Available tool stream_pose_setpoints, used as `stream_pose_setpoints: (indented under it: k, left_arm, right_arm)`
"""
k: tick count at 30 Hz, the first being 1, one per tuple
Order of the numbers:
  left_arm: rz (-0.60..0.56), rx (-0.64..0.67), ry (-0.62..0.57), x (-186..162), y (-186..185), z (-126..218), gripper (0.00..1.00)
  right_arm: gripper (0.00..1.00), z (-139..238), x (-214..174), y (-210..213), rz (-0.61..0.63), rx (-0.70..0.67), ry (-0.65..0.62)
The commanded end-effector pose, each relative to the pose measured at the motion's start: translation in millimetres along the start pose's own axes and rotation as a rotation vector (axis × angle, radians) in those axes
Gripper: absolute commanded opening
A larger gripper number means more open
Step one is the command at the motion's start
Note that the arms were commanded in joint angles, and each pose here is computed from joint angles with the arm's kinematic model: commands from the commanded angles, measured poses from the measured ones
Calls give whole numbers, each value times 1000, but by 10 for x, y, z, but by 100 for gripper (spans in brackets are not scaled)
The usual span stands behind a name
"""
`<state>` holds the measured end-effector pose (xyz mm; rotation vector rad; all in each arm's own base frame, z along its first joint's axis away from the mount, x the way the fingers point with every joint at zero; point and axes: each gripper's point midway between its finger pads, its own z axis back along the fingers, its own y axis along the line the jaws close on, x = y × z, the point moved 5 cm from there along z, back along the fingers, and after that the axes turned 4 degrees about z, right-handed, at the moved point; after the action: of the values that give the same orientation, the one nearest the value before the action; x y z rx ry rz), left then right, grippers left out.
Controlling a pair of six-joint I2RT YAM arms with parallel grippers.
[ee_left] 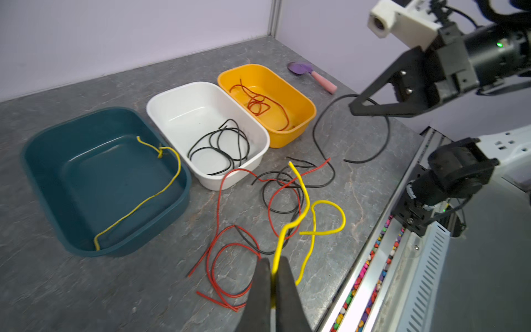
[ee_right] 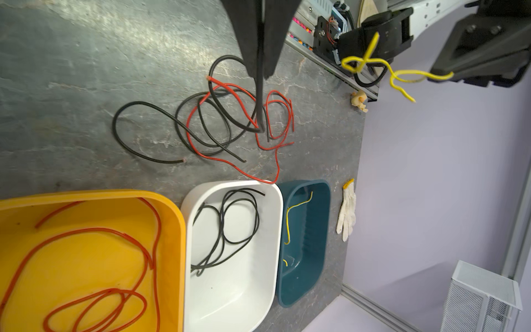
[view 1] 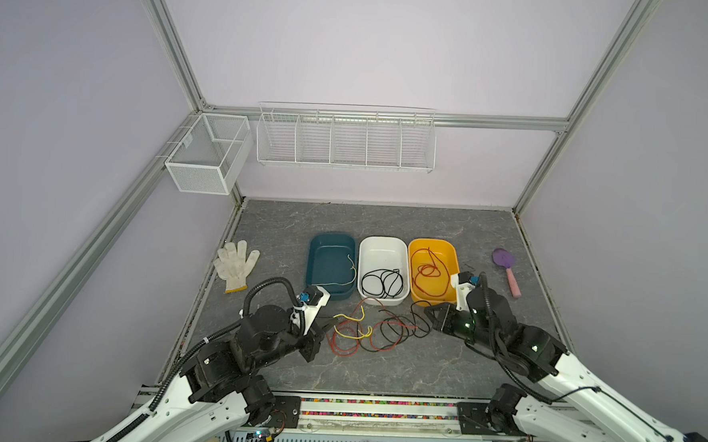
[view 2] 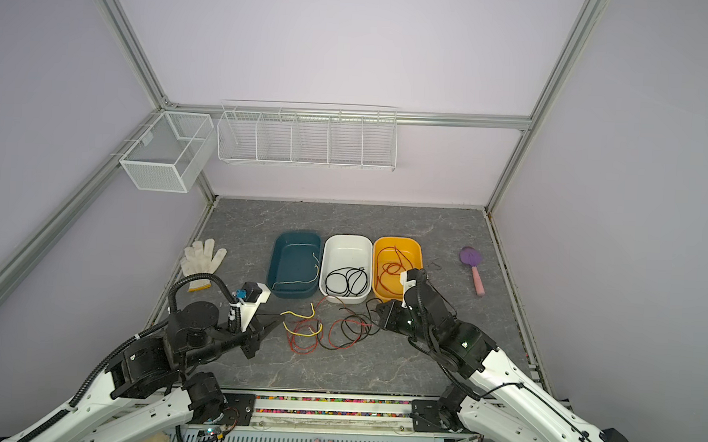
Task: Untangle the cables
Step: 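Pull the black wire with the right gripper while the left carries yellow wire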
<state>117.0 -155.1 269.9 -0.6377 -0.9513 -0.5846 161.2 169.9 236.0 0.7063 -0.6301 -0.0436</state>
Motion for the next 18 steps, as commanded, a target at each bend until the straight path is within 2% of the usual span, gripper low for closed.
stream_pose_setpoints:
  k: [1,5,7,18]
  left_arm:
    - [3,197,-8,155,201,48,0]
    - [-15,347,45,295,388,-87,0]
    - [18,407,79,355,548,-194,0]
    - [35,600,242,472,1240,-941,0]
  right_arm:
    - [7,50,-110,-173,67,-45,11]
    - [7,85,-185,-200,89,-14,24]
    - [7,94,-207,-195,99,0,33]
    - [7,116,-286,-99,178,77,89]
